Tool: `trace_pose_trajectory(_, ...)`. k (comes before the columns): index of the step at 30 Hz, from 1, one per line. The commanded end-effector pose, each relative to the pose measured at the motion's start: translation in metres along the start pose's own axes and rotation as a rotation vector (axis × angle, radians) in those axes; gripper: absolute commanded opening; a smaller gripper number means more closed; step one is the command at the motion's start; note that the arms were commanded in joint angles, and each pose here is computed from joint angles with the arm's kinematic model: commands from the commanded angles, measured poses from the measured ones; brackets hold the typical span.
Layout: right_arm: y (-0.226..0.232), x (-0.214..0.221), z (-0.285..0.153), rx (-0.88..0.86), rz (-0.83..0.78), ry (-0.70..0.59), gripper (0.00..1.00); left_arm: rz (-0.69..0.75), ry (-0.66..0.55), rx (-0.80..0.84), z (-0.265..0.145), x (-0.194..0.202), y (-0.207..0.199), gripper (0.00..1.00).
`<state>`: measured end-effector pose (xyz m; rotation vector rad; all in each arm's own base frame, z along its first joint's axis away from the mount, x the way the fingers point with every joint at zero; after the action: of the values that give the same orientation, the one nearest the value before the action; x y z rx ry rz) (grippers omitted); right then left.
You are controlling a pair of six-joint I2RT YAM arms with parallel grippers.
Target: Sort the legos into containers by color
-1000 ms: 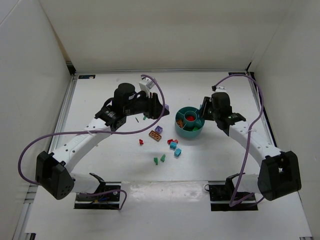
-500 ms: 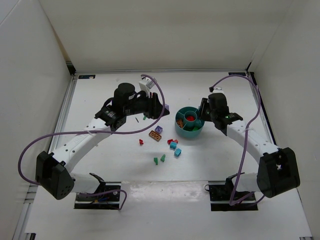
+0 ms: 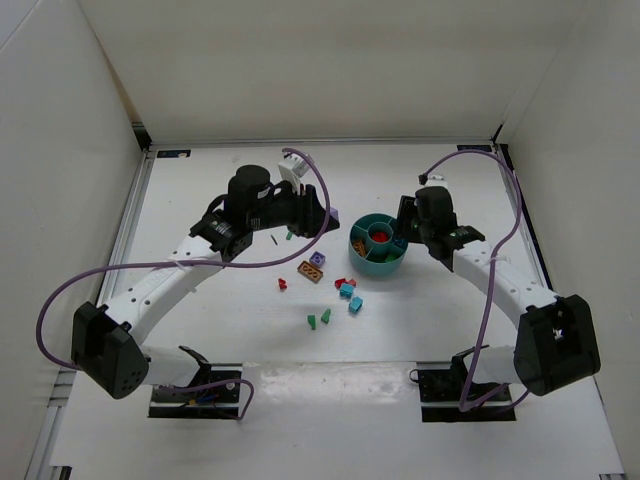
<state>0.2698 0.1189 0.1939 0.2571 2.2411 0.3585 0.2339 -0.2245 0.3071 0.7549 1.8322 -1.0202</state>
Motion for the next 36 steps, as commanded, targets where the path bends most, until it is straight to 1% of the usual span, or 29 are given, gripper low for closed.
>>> trace_pose_trajectory(1,0.005,-0.010,-0.006,-0.018,0.007,-0.040,0.55,0.021,-0.036,0.018,-0.003,-0.015,-0.004,0.29)
trace_pose_trajectory(4,0.007,-0.013,-0.011,-0.030,0.010,-0.056,0.55,0.024,-0.037,0.013,-0.002,-0.017,-0.004,0.29)
trace_pose_trajectory(7,0.007,-0.015,-0.018,-0.044,0.008,-0.067,0.55,0.015,-0.010,0.011,0.003,-0.015,-0.001,0.29)
trace_pose_trajectory(11,0.005,-0.025,-0.037,-0.067,0.022,-0.109,0.55,0.034,0.009,0.032,0.013,-0.024,0.003,0.29)
trace_pose_trajectory(12,0.004,-0.025,-0.040,-0.071,0.021,-0.109,0.55,0.017,0.046,0.029,0.021,-0.019,0.008,0.29)
trace_pose_trajectory(14,-0.003,-0.029,-0.046,-0.073,0.041,-0.118,0.55,0.025,0.070,0.035,0.032,-0.028,0.010,0.29)
trace_pose_trajectory(15,-0.007,-0.030,-0.051,-0.081,0.052,-0.116,0.55,0.000,0.123,0.030,0.047,-0.017,0.020,0.29)
trace_pose_trajectory(16,-0.009,-0.032,-0.054,-0.088,0.061,-0.124,0.55,0.002,0.151,0.031,0.050,-0.020,0.018,0.29)
trace_pose_trajectory(17,-0.015,-0.035,-0.056,-0.093,0.087,-0.121,0.55,0.014,0.141,0.038,0.053,-0.029,0.018,0.29)
trace_pose_trajectory(18,-0.018,-0.033,-0.056,-0.090,0.094,-0.114,0.55,-0.004,0.190,0.029,0.069,-0.018,0.027,0.27)
trace_pose_trajectory(20,-0.026,-0.036,-0.062,-0.106,0.116,-0.126,0.55,0.006,0.199,0.030,0.075,-0.027,0.023,0.27)
trace_pose_trajectory(21,-0.029,-0.034,-0.062,-0.102,0.119,-0.123,0.55,-0.009,0.227,0.027,0.087,-0.022,0.030,0.27)
trace_pose_trajectory(22,-0.030,-0.035,-0.065,-0.102,0.124,-0.132,0.55,-0.019,0.248,0.025,0.090,-0.020,0.031,0.27)
trace_pose_trajectory(23,-0.032,-0.037,-0.066,-0.102,0.127,-0.137,0.55,-0.020,0.246,0.032,0.093,-0.023,0.030,0.27)
trace_pose_trajectory(26,-0.035,-0.040,-0.069,-0.095,0.127,-0.138,0.55,-0.047,0.293,0.034,0.117,-0.010,0.041,0.27)
trace_pose_trajectory(31,-0.035,-0.039,-0.070,-0.093,0.122,-0.132,0.55,-0.043,0.325,0.003,0.136,-0.009,0.044,0.27)
trace_pose_trajectory(36,-0.039,-0.039,-0.068,-0.080,0.124,-0.126,0.55,-0.059,0.360,-0.013,0.152,0.003,0.054,0.29)
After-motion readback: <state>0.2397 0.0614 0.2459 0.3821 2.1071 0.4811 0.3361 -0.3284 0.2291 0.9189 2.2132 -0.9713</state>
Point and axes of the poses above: each gripper's point midway between its finger pads, its own z axis out along the fingers, its own y axis along the line the jaws close on, x = y × z, the point moved 10 cm from there along -z, back along the fingers, and after that the axes turned 10 degrees about z, right-handed, at the moved point
